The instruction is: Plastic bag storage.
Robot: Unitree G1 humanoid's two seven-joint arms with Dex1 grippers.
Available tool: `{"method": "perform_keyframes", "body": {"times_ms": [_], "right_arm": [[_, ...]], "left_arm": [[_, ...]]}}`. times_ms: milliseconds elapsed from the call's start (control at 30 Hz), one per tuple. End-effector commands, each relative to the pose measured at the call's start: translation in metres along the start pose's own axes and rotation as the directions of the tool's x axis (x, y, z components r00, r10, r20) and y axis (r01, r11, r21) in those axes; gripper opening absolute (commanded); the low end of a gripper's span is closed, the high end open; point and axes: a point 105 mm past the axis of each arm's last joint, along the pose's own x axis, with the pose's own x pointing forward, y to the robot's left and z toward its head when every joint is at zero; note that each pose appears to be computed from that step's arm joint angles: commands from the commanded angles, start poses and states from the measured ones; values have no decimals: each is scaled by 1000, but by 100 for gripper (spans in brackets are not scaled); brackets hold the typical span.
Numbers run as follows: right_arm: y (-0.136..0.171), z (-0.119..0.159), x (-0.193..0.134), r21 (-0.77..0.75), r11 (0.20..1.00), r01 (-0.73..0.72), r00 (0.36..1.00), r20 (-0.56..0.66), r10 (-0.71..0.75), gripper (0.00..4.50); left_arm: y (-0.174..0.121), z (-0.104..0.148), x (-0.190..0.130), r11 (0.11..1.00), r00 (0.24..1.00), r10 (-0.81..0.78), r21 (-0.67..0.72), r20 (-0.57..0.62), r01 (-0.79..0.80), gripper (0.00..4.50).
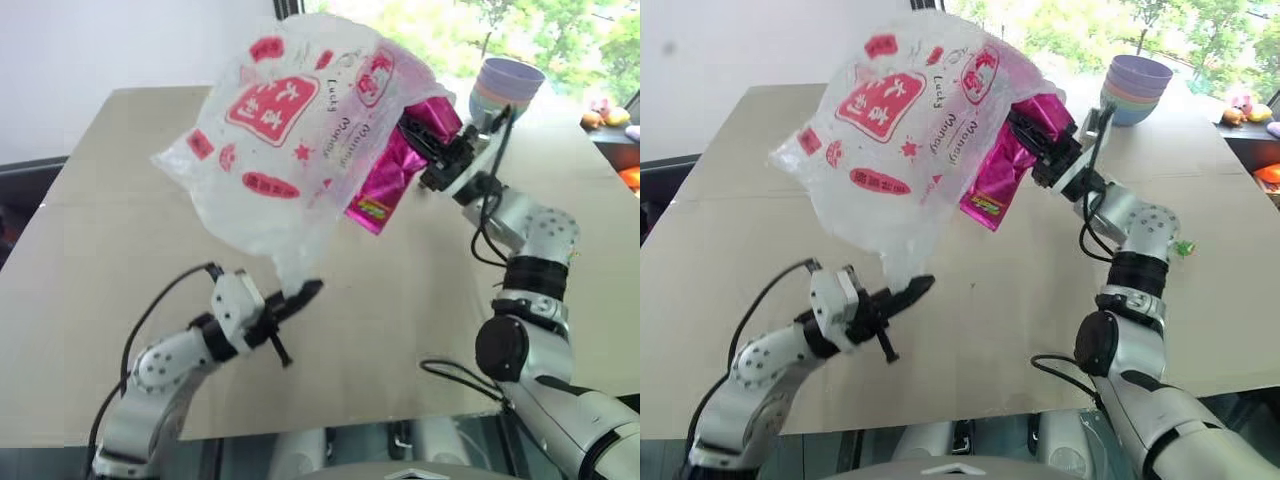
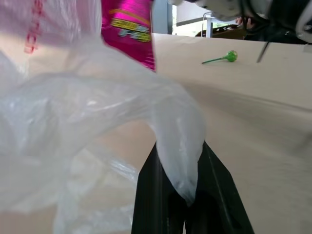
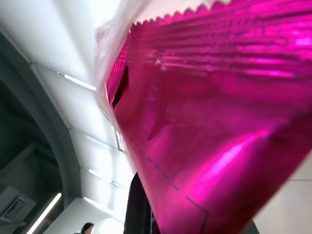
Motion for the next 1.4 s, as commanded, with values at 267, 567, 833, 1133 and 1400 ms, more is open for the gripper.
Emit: {"method": "perform_keyframes", "body": {"times_ms": [267,567,833,1133,1400], "right_arm": [[33,10,-30,-55,998,-3,999,46,6,13],[6,7,0,54,990,131,983,121,-137,13],[-14,-22,38,55,978,201,970,130,-207,13],[-18,-45,111,81,976,204,938,271,-218,13],[-47,-91,130,52,933,356,914,187,-359,13]], "left_arm": [[18,0,22,989,991,94,108,94,-104,0],[-11,0,25,998,989,57,31,133,-62,0],[-17,13,31,985,961,140,-128,238,-112,0],[-27,30,48,942,921,126,-335,369,5,0],[-45,57,39,816,870,51,-523,490,247,0]]}}
